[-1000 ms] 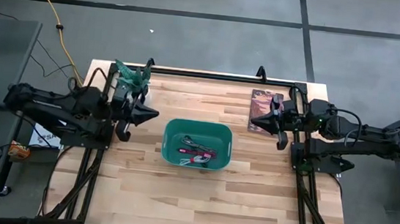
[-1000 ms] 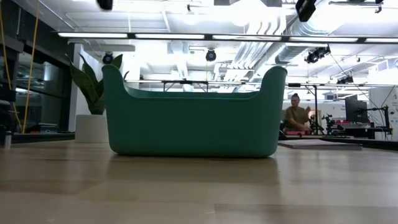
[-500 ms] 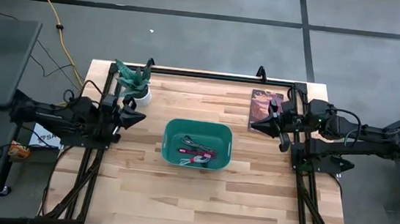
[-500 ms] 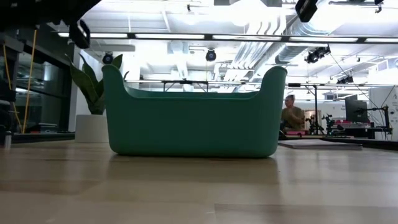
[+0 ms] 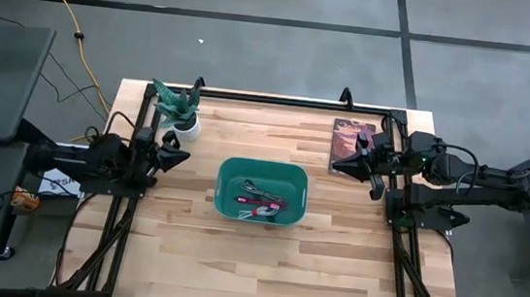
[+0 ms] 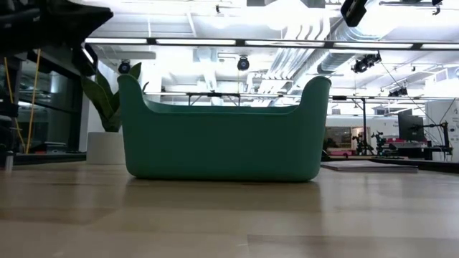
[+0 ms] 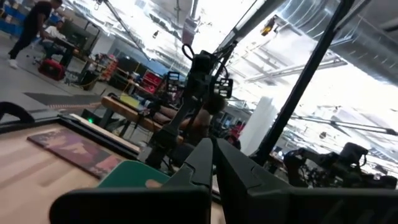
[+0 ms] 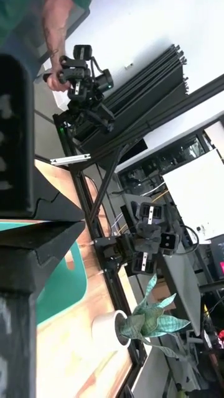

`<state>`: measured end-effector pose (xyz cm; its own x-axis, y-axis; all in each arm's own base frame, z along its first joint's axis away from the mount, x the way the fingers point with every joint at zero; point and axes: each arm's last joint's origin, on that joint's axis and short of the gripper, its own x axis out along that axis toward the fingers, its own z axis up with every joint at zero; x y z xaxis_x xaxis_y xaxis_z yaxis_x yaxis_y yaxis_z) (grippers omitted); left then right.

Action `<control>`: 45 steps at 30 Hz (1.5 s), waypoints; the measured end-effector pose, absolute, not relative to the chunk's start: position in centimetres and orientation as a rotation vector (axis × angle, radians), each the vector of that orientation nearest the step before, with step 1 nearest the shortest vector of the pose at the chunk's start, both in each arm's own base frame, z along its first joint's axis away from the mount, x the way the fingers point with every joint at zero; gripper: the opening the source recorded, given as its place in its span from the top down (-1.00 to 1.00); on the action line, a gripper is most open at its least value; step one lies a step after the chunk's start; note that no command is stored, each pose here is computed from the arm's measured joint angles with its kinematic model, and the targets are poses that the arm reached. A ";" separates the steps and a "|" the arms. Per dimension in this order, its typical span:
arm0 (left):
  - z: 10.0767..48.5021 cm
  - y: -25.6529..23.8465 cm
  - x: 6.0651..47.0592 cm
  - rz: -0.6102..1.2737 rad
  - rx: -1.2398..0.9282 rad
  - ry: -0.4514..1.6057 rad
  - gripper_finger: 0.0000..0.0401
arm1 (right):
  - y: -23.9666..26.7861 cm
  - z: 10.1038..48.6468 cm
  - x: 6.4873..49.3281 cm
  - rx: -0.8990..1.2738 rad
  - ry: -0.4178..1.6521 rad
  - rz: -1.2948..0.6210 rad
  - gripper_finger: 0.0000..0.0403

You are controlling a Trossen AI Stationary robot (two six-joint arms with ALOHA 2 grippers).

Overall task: Pick and place USB-C Cables
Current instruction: Return to Home Position

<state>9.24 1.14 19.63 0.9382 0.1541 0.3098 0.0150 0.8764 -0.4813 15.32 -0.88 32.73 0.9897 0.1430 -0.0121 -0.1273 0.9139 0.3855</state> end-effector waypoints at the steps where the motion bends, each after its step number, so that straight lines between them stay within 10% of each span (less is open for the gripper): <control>1: 19.6 1.1 9.3 0.073 -0.501 -0.344 1.00 | -0.9 32.7 15.3 0.394 0.040 0.139 1.00; 45: 16.8 0.4 9.7 0.046 -0.408 -0.024 1.00 | -0.6 31.5 14.2 0.427 0.185 0.156 1.00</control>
<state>9.73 0.43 16.80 0.9987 0.0492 0.0139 -0.0396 0.9169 -0.3972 14.20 -0.64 31.54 0.9712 0.1886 -0.1454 -0.1111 0.8989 0.4239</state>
